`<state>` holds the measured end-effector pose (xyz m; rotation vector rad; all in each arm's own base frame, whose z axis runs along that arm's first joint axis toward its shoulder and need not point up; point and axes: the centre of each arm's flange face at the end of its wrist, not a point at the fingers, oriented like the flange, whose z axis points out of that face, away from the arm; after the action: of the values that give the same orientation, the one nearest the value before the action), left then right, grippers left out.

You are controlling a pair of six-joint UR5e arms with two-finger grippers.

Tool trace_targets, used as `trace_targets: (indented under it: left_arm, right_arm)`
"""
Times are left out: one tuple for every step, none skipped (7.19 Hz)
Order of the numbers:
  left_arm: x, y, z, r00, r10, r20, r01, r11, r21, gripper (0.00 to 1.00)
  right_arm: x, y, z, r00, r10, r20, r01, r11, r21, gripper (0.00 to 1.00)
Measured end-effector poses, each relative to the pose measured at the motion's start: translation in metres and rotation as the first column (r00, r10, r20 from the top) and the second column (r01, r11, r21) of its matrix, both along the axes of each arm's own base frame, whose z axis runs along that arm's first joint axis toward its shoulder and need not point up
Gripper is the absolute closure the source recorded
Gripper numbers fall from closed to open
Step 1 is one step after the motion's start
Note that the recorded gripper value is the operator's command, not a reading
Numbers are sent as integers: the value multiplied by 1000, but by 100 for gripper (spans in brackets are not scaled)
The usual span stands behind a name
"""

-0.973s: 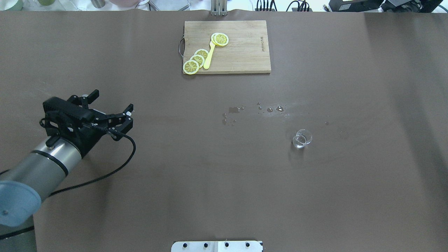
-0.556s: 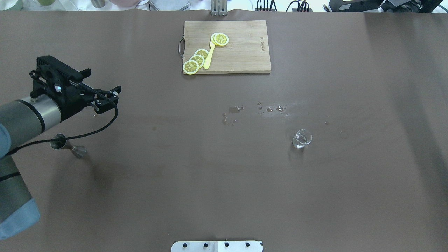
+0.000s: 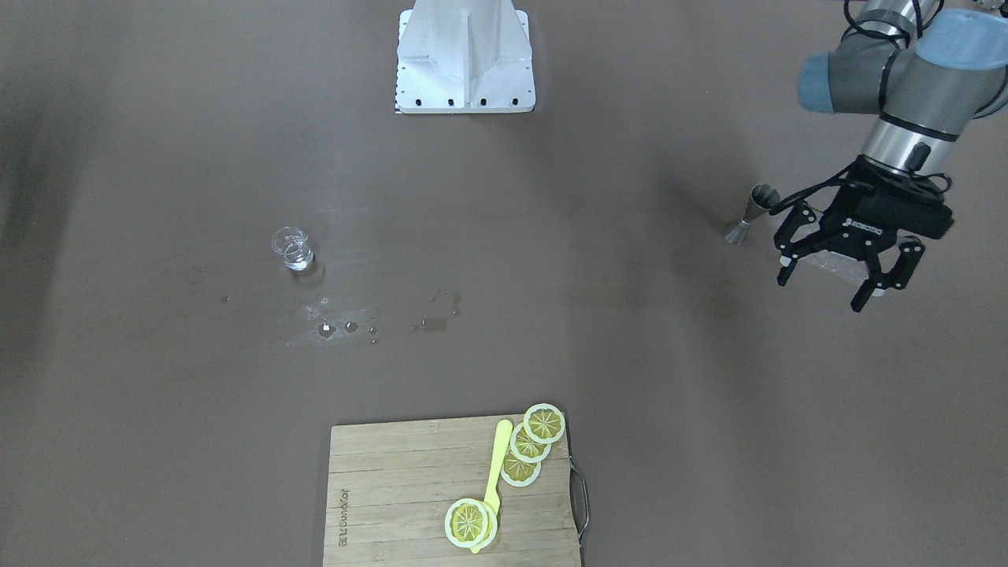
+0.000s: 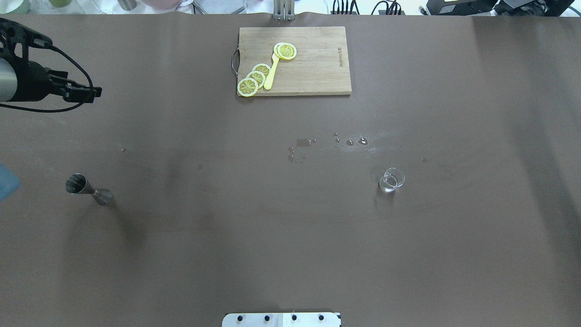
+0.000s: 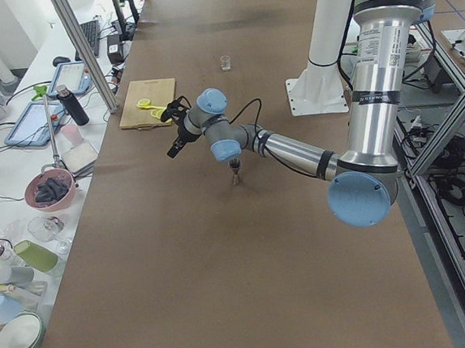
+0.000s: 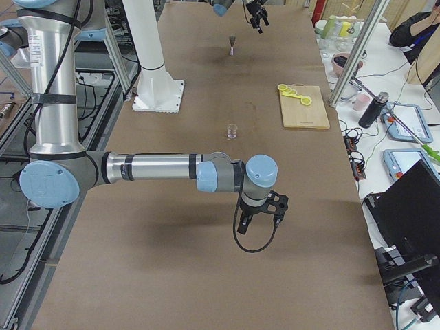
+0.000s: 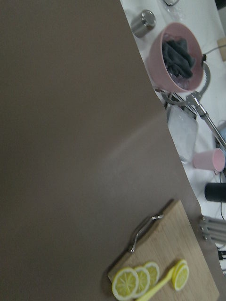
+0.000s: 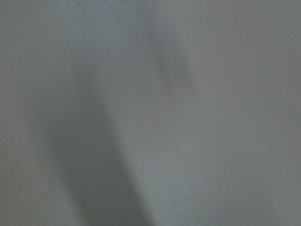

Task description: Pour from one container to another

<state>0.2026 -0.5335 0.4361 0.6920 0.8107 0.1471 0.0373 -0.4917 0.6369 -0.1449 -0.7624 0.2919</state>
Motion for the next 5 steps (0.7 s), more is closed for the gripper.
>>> trace_targets:
  left_arm:
    - [-33, -18, 35, 999, -23, 35, 28, 990, -135, 2]
    - [-68, -32, 73, 998, -39, 58, 55, 955, -293, 2]
    - [-96, -38, 103, 995, -56, 78, 84, 901, -426, 2]
    - [-121, -38, 126, 992, -76, 98, 117, 839, -532, 2]
    - [-146, -32, 146, 990, -95, 109, 142, 767, -626, 2]
  right_arm:
    - [0, 0, 0, 1000, 0, 0, 0, 1000, 0, 0]
    - [0, 0, 0, 1000, 0, 0, 0, 1000, 0, 0]
    - [0, 0, 0, 1000, 0, 0, 0, 1000, 0, 0]
    - [0, 0, 0, 1000, 0, 0, 0, 1000, 0, 0]
    - [0, 0, 0, 1000, 0, 0, 0, 1000, 1, 0]
